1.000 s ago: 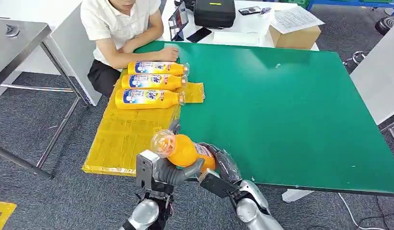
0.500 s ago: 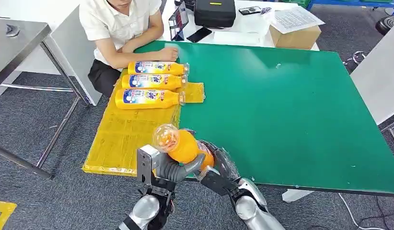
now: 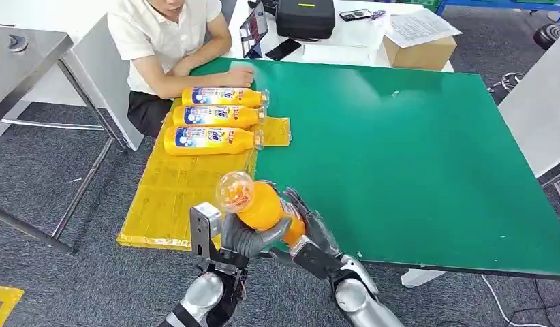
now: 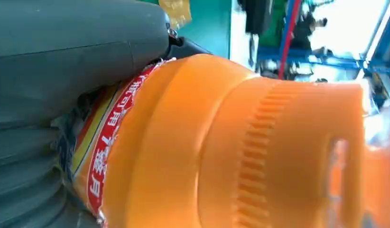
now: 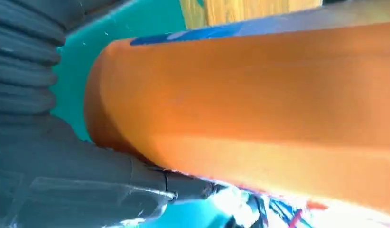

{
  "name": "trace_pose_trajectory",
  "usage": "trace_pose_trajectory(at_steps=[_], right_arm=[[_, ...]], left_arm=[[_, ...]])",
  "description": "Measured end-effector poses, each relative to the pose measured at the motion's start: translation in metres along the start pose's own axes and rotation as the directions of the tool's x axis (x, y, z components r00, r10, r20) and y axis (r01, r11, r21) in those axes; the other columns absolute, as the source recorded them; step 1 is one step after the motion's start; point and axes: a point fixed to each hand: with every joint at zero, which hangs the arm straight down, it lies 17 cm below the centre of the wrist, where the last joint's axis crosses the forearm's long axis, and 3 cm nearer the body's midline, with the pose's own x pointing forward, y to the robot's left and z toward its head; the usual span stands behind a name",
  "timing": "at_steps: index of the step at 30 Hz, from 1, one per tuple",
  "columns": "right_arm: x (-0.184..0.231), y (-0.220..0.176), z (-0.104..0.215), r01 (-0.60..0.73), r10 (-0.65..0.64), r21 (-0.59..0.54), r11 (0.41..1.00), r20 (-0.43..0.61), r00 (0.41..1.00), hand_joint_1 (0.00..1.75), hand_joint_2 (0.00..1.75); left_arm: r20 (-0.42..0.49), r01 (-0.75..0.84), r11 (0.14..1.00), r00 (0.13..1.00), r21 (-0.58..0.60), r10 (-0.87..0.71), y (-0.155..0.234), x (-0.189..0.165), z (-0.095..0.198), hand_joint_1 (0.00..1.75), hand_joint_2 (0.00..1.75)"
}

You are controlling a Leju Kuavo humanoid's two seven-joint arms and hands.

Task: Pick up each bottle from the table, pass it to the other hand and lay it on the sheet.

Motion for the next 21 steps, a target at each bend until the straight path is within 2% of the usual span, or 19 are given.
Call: trace_pose_trajectory(at_steps=[3,5,7,11,14,17,19,20,21], right_arm=[[0.008,-0.061,0.007,-0.125,0.133,-0.272,0.954,0.009,0.991,0.00,0.00],[0.015,-0.115,0.021,-0.207,0.226,-0.457,0.865,-0.013,0.974,0.00,0.00],[0.015,-0.154,0.036,-0.252,0.267,-0.555,0.793,-0.056,0.962,0.00,0.00],[0.035,-0.198,0.056,-0.298,0.340,-0.681,0.668,-0.077,0.937,0.00,0.00],[0.046,-0.241,0.074,-0.330,0.369,-0.770,0.546,-0.133,0.920,0.00,0.00],[0.061,-0.275,0.097,-0.367,0.403,-0.826,0.428,-0.189,0.895,0.00,0.00],[0.066,-0.290,0.109,-0.372,0.400,-0.852,0.368,-0.215,0.891,0.00,0.00],[0.068,-0.293,0.112,-0.371,0.399,-0.859,0.354,-0.220,0.890,0.00,0.00],[0.070,-0.295,0.114,-0.367,0.395,-0.865,0.343,-0.222,0.891,0.00,0.00]], left_arm=[[0.097,0.156,0.985,0.982,0.073,-0.163,0.021,0.018,0.008,1.75,1.75],[0.145,0.236,0.961,0.956,0.142,-0.256,0.041,0.031,0.016,1.75,1.75],[0.165,0.264,0.946,0.941,0.185,-0.295,0.056,0.039,0.021,1.75,1.75],[0.215,0.349,0.892,0.884,0.288,-0.416,0.079,0.061,0.029,1.75,1.75],[0.212,0.287,0.903,0.907,0.321,-0.364,0.094,0.067,0.031,1.75,1.75],[0.262,0.298,0.869,0.870,0.395,-0.418,0.108,0.092,0.035,1.75,1.75],[0.290,0.416,0.809,0.782,0.415,-0.551,0.103,0.105,0.035,1.75,1.75],[0.292,0.503,0.762,0.719,0.408,-0.631,0.096,0.107,0.035,1.75,1.75],[0.292,0.617,0.681,0.619,0.393,-0.729,0.087,0.104,0.033,1.75,1.75]])
